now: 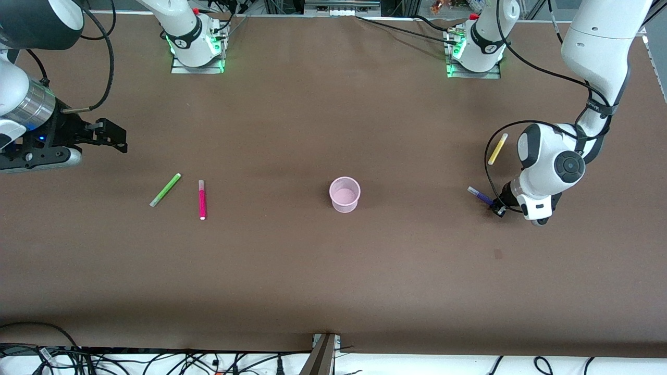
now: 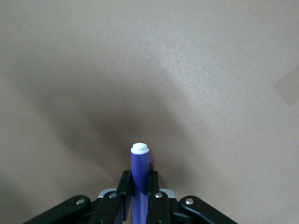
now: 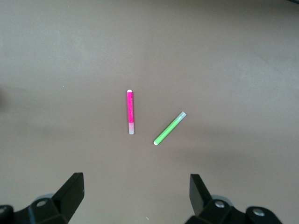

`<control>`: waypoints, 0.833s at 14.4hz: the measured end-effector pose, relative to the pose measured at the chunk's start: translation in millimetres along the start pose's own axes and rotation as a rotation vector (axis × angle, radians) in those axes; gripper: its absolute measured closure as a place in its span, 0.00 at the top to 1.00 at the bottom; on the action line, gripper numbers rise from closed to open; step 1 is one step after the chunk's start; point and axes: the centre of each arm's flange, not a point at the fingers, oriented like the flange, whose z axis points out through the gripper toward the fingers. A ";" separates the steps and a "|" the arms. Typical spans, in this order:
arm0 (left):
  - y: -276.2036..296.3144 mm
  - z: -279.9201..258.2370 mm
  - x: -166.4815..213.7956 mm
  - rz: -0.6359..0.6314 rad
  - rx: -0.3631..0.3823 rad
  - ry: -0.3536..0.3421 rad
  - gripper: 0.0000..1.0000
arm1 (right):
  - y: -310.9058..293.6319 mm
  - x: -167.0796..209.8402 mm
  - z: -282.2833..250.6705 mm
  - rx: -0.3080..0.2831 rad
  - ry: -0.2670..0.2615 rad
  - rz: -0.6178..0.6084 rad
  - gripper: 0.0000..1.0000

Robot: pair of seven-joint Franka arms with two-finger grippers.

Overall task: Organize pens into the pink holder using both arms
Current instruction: 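Lift the blue marker and carry it over the pink cup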

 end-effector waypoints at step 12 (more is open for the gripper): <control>104.5 -206.6 -85.2 0.113 -0.140 0.099 0.18 | -3.8 0.1 -0.5 0.001 0.001 -0.007 1.00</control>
